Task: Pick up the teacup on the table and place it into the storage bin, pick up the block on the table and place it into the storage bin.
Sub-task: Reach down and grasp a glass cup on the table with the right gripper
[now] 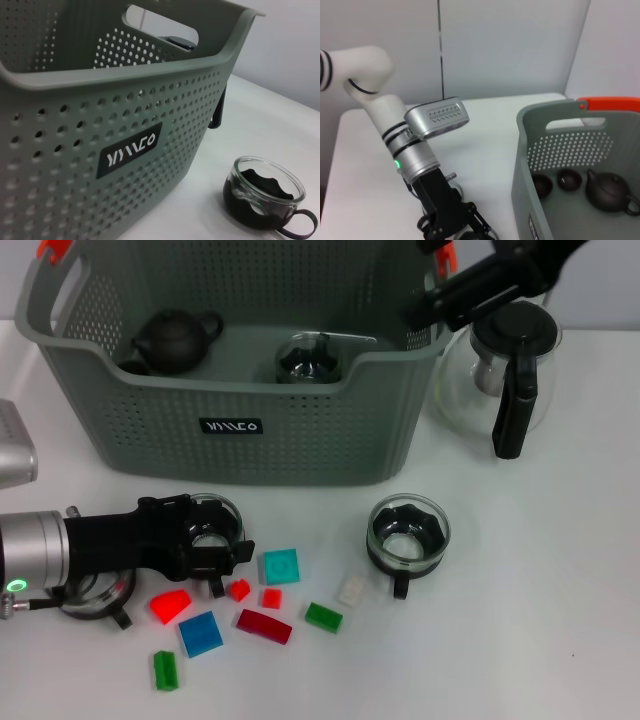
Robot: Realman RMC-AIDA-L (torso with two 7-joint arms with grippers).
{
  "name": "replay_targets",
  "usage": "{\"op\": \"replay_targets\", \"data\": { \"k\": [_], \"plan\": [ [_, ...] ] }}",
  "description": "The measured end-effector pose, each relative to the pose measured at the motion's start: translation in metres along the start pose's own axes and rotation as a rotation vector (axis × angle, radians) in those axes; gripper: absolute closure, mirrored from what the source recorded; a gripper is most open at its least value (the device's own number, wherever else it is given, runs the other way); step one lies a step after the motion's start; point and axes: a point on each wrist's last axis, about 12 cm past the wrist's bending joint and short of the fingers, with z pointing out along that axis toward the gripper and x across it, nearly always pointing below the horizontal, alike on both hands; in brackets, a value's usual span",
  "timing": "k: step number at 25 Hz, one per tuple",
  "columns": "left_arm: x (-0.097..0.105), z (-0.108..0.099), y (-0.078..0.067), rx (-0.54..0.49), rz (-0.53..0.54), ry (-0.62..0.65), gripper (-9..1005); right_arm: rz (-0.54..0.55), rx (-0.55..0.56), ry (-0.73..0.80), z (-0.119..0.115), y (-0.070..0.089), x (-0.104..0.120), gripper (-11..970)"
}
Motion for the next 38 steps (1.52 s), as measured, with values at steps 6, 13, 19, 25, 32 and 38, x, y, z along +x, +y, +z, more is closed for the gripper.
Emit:
{"op": "replay_targets", "data": {
  "k": [6,13,19,25,32,38],
  "plan": [
    [-0.005,0.001,0.003,-0.006,-0.007,0.006,160,0.047,-0.004,-0.004,-0.010,-0.001,0.024,126],
    [-0.006,0.001,0.004,-0.007,-0.005,0.008,160,0.096,-0.013,0.046,-0.013,0.000,0.035,126],
    [-0.003,-0.001,0.004,-0.011,-0.012,0.010,160,0.128,-0.058,0.101,0.000,0.007,0.032,126],
    [-0.001,-0.001,0.004,-0.012,-0.016,0.011,160,0.214,-0.130,0.144,0.016,0.006,0.034,127],
    [-0.001,0.000,0.003,-0.011,-0.016,0.014,160,0.292,-0.171,0.211,0.029,0.003,0.045,126],
    [0.000,0.002,0.004,-0.028,-0.014,0.020,160,0.249,-0.208,0.330,0.057,0.002,0.056,125]
  ]
}}
